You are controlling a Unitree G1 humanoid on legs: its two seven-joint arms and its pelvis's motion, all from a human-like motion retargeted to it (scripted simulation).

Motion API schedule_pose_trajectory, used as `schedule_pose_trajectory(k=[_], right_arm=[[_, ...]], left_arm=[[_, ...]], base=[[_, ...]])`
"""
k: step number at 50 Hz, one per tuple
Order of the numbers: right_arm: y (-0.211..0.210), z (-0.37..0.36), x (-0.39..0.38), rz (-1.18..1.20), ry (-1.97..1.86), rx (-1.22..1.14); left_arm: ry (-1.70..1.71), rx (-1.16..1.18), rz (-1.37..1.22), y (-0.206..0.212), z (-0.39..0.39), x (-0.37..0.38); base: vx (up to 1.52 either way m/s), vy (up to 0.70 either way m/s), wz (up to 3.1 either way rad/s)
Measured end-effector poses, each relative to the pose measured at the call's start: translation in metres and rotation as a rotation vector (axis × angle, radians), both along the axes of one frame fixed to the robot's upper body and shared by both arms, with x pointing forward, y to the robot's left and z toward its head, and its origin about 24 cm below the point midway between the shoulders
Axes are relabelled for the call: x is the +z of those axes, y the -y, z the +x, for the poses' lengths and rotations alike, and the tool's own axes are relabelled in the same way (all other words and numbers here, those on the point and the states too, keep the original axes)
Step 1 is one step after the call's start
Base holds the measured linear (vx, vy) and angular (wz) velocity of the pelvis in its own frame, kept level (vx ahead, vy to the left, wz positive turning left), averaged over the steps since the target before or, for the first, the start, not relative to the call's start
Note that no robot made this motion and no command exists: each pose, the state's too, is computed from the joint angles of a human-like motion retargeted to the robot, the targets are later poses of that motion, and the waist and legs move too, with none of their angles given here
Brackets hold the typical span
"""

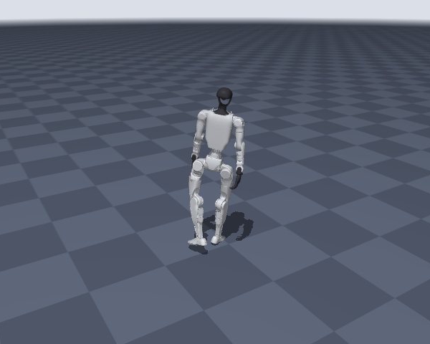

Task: In place motions

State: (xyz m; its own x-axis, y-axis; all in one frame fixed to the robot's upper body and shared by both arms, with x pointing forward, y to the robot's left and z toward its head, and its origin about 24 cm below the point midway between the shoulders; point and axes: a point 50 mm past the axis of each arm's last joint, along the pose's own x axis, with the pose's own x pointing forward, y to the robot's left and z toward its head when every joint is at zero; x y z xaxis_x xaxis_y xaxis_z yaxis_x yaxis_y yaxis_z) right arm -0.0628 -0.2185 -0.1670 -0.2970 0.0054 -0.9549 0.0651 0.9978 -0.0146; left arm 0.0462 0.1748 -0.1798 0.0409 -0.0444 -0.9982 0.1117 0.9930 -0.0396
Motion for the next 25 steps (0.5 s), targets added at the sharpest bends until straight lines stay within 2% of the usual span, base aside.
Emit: schedule_pose_trajectory(k=[6, 15, 25], right_arm=[[-0.006, 0.048, -0.008, 0.049, 0.15, 0.15], [-0.015, 0.109, -0.009, 0.066, 0.382, 0.318], [-0.015, 0.09, -0.011, 0.058, 0.33, 0.264]], left_arm=[[0.061, 0.02, -0.028, 0.008, 0.02, 0.002], [0.033, -0.052, -0.018, 0.014, 0.007, 0.0], [-0.091, 0.002, -0.003, 0.01, -0.025, -0.002]], base=[[-0.1, -0.06, -1.02], [0.05, -0.02, -0.66], [0.25, 0.02, -0.11]])
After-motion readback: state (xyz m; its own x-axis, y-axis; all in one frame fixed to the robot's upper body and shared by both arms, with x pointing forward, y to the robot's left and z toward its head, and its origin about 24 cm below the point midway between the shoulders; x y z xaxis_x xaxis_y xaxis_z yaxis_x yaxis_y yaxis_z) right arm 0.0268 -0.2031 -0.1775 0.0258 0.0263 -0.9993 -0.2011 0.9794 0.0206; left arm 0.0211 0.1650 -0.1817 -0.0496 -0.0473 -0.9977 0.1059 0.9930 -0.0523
